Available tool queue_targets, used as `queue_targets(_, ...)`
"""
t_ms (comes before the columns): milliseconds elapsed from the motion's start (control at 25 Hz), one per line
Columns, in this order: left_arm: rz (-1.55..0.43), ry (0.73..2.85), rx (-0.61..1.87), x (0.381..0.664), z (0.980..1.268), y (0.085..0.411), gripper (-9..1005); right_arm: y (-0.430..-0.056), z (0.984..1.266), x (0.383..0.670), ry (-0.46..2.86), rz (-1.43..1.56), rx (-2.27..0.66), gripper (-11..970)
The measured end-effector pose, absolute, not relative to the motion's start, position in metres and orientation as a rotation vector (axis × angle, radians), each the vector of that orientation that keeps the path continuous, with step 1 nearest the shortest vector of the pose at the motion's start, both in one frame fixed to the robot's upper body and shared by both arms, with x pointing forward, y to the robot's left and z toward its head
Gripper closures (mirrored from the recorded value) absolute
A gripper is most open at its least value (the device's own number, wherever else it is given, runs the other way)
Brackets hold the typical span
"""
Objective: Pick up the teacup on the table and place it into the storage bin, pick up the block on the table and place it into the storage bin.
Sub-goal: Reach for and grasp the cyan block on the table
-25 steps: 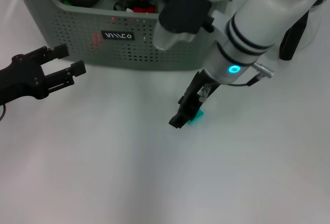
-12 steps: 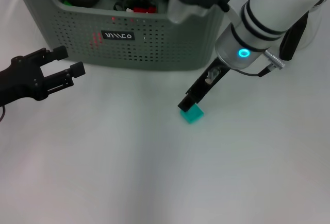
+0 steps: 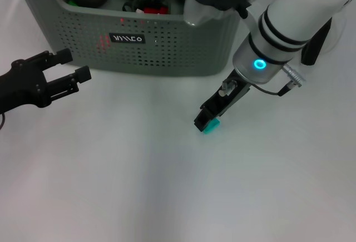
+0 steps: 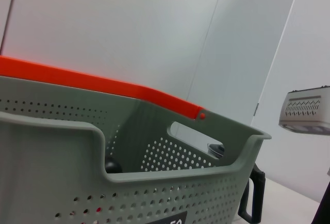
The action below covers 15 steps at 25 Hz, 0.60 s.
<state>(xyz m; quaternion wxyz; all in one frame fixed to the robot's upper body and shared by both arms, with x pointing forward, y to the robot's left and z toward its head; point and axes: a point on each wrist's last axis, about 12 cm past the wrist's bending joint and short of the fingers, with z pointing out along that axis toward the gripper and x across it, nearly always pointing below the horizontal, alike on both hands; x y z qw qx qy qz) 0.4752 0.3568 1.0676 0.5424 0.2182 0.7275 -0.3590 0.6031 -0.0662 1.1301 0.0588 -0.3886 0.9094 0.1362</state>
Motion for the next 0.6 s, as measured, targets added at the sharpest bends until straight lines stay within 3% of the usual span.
queue_targets(600,-0.856,1.727,0.518,0.474,1.067,0.357,267,-0.06,1.119,0.602,2.698,0.318,-1.215,346)
